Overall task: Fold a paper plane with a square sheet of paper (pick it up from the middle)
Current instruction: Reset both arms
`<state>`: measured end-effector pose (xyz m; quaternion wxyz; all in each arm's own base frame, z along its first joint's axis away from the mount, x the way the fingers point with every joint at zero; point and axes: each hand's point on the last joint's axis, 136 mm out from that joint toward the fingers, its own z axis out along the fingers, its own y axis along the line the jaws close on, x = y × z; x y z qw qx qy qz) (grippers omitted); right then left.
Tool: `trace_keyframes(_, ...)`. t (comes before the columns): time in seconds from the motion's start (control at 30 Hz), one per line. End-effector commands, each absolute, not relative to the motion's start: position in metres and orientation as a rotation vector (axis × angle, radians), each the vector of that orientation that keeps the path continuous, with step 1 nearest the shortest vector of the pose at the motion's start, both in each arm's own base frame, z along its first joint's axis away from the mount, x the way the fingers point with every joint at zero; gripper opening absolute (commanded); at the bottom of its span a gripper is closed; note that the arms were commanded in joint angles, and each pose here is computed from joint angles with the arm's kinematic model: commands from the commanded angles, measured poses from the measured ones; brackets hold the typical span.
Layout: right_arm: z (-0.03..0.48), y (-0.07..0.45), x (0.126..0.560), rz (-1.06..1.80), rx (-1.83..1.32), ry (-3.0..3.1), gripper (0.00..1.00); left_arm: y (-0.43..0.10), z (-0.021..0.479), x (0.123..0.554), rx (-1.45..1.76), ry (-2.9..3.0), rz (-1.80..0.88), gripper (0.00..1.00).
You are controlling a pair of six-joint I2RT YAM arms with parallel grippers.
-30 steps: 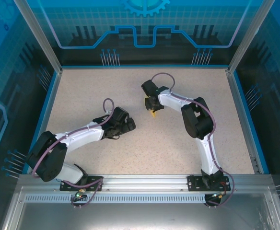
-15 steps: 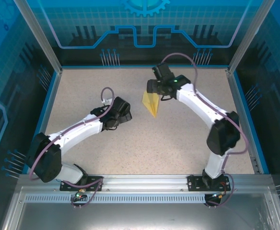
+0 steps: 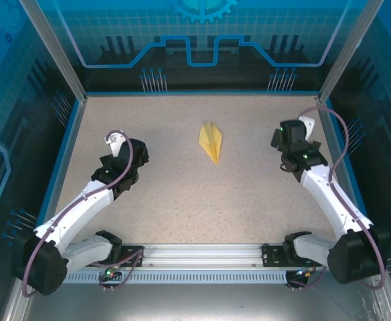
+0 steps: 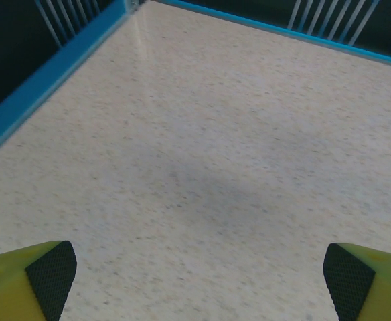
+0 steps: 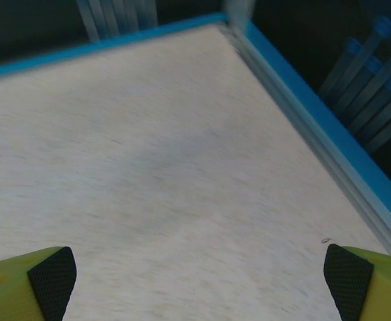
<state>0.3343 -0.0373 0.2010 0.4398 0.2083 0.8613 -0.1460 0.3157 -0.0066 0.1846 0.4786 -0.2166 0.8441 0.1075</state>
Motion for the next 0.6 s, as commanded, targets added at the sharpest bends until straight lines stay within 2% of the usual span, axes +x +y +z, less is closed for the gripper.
trace_keyframes(0.0,0.187,-0.056,0.332,-0.408,0.535,2.03,0.99,0.012,0.19,0.323,-0.434,1.956,0.374,0.99)
trace_keyframes(0.27,0.128,-0.053,0.349,-0.438,0.371,2.042,0.99,0.028,0.137,0.334,-0.405,1.98,0.263,0.99)
trace_keyframes(0.57,0.119,-0.023,0.383,-0.295,0.16,1.989,0.99,0.007,0.12,0.363,-0.198,1.926,0.088,0.99)
